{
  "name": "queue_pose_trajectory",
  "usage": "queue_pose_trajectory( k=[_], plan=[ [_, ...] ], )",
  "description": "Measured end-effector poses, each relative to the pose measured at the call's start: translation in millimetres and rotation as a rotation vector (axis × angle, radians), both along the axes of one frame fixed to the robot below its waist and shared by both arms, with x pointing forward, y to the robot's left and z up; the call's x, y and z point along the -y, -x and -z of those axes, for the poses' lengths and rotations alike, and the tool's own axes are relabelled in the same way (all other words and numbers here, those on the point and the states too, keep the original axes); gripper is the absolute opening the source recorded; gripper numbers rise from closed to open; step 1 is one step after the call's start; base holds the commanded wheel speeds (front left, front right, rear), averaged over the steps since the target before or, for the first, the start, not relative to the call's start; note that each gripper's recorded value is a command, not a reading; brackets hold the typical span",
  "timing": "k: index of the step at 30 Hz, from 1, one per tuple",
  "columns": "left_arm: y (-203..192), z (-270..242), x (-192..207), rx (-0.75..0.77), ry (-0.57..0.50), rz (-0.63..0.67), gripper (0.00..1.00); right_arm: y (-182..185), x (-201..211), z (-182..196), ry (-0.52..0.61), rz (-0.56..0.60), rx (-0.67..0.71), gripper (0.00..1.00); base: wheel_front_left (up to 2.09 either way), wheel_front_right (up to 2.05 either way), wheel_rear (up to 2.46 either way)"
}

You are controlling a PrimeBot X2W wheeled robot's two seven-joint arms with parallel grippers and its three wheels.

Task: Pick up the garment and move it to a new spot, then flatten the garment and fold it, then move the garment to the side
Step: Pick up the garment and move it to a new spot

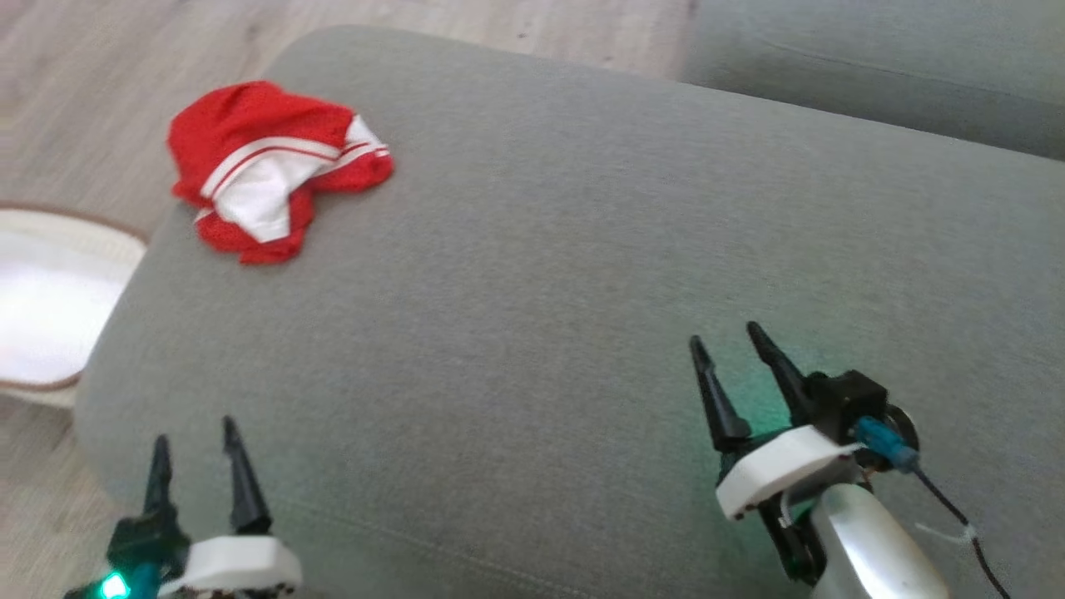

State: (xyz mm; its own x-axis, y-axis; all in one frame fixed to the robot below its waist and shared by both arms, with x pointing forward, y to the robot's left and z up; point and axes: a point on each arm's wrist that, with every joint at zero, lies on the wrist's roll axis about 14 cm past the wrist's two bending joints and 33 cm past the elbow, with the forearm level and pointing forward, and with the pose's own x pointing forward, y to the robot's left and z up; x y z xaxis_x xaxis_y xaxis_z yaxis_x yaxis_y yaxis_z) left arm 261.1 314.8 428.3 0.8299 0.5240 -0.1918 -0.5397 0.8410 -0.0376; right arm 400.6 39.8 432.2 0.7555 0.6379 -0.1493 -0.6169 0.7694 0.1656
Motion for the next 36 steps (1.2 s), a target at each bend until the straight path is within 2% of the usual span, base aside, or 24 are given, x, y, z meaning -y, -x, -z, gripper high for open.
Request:
queue_pose_trajectory(
  k=[5, 12, 22, 29, 36],
  plan=[
    [33.7, 11.7, -21.3, -0.051, 0.003, -0.099, 1.0, 0.7, -28.5, -3.3, -0.015, -0.082, 0.009, 1.0, 0.0, 0.0, 0.0],
    [24.5, 14.9, -25.2, -0.045, 0.038, -0.064, 1.0, -1.5, -32.5, 9.4, -0.013, -0.097, -0.019, 1.0, 0.0, 0.0, 0.0],
    [-61.0, -17.6, -55.9, 0.037, -0.027, 0.029, 1.0, -29.5, -27.8, 20.7, -0.004, -0.078, -0.001, 1.0, 0.0, 0.0, 0.0],
    [-124.2, -15.6, -68.5, -0.003, -0.064, 0.113, 1.0, -46.4, -18.3, 25.6, -0.02, -0.051, 0.011, 1.0, 0.0, 0.0, 0.0],
    [-172.0, 16.2, -59.7, -0.112, -0.029, 0.213, 1.0, -60.0, -0.4, 31.5, -0.015, -0.008, 0.019, 1.0, 0.0, 0.0, 0.0]
  ],
)
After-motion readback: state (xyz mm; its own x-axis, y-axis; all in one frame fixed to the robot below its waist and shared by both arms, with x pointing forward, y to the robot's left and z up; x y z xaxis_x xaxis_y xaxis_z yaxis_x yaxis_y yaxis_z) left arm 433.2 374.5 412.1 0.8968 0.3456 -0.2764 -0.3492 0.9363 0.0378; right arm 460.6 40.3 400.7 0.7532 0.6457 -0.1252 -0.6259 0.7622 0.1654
